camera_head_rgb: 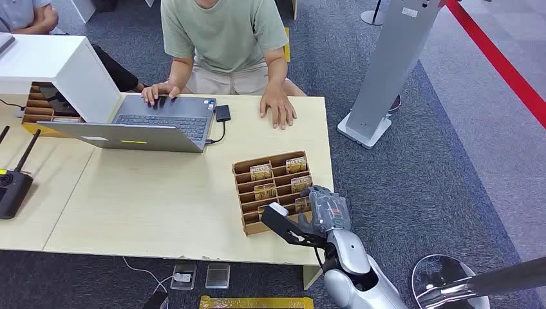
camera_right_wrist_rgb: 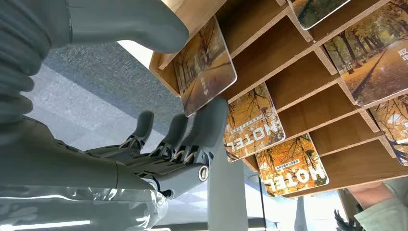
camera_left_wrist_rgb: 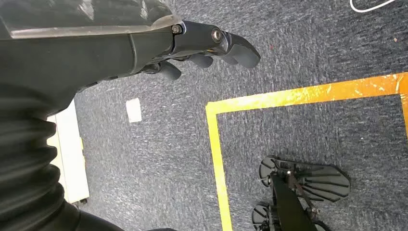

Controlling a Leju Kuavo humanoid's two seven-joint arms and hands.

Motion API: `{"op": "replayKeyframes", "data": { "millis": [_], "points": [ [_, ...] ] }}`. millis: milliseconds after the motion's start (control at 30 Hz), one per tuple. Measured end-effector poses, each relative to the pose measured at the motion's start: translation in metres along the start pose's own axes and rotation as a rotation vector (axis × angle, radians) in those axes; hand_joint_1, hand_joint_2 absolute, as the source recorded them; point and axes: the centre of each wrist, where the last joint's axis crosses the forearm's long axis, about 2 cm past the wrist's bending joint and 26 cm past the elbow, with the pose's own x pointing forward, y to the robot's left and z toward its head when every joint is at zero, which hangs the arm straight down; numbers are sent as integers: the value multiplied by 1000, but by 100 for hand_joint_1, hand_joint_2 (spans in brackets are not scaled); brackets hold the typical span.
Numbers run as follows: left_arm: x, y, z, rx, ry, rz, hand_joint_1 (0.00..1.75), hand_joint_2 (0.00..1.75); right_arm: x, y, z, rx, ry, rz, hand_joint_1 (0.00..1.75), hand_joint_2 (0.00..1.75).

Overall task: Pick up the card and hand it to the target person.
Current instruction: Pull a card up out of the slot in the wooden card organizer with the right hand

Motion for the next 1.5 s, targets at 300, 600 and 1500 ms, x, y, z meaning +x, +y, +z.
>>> {"op": "replayKeyframes", "data": {
  "millis": [300, 600, 1500],
  "points": [
    [0, 0, 0, 4, -2, -2, 0, 175, -1, 2, 1, 3, 4, -4, 80, 175],
    [-1, -1, 0, 2, -1, -4, 0, 175, -4, 4, 1, 8, 9, -1, 81, 175],
    [0, 2, 0, -1, 2, 3, 0, 175, -1, 3, 3, -2, 10, 3, 95, 175]
  ]
}}
